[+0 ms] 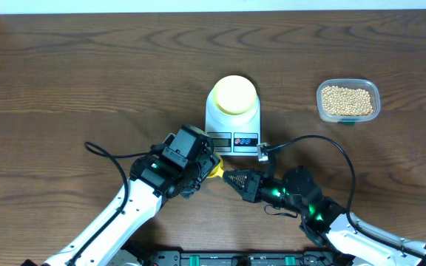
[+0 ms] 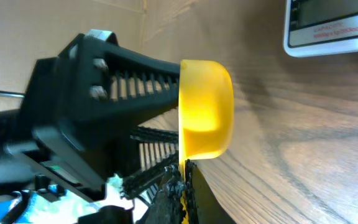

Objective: Scoop item into bowl and weigh 50g on scale
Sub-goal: 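Grasp the scoop handle with the right gripper beside the left gripper, then release the left gripper and carry the scoop right toward the bean tub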

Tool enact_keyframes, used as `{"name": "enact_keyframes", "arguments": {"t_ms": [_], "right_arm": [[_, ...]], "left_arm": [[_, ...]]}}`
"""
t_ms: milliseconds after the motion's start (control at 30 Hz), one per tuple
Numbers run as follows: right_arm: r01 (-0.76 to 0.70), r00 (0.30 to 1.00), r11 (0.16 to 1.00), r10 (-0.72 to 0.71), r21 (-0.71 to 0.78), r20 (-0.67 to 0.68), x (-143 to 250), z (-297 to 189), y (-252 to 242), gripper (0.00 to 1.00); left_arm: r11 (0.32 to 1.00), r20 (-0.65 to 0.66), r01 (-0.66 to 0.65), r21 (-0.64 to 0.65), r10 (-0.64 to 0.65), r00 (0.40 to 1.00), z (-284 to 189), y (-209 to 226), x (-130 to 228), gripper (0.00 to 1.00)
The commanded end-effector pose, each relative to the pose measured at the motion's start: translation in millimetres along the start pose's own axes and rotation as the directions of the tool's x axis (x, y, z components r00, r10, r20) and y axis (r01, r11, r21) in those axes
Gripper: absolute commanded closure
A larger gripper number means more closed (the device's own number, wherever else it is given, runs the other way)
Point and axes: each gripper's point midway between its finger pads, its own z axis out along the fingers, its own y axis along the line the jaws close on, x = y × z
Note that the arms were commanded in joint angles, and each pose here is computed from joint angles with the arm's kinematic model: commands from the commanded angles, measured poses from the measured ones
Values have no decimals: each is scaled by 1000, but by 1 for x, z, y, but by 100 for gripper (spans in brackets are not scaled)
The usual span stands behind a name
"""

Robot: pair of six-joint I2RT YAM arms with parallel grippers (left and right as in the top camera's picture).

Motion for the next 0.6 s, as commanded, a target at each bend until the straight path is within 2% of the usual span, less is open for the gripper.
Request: {"name": "enact_keyframes", "arguments": {"t_ms": [0, 200, 400, 567], "right_arm": [[44, 999, 999, -44, -2, -7, -7, -2, -1, 99], [26, 999, 1000, -26, 16, -19, -18, -10, -14, 99], [12, 996, 1000, -10, 22, -84, -15, -19, -24, 99], [5, 997, 999, -3, 32, -78, -22, -30, -28, 99]], "left_arm": [[998, -12, -66, 11, 66, 998, -2, -2, 4, 15], [981, 10, -185, 63, 185, 983, -14, -9, 0, 14], [939, 101, -307, 158, 294, 951, -44, -21, -12, 13], [912, 170, -354, 207, 323, 931, -66, -24, -20, 13]]}}
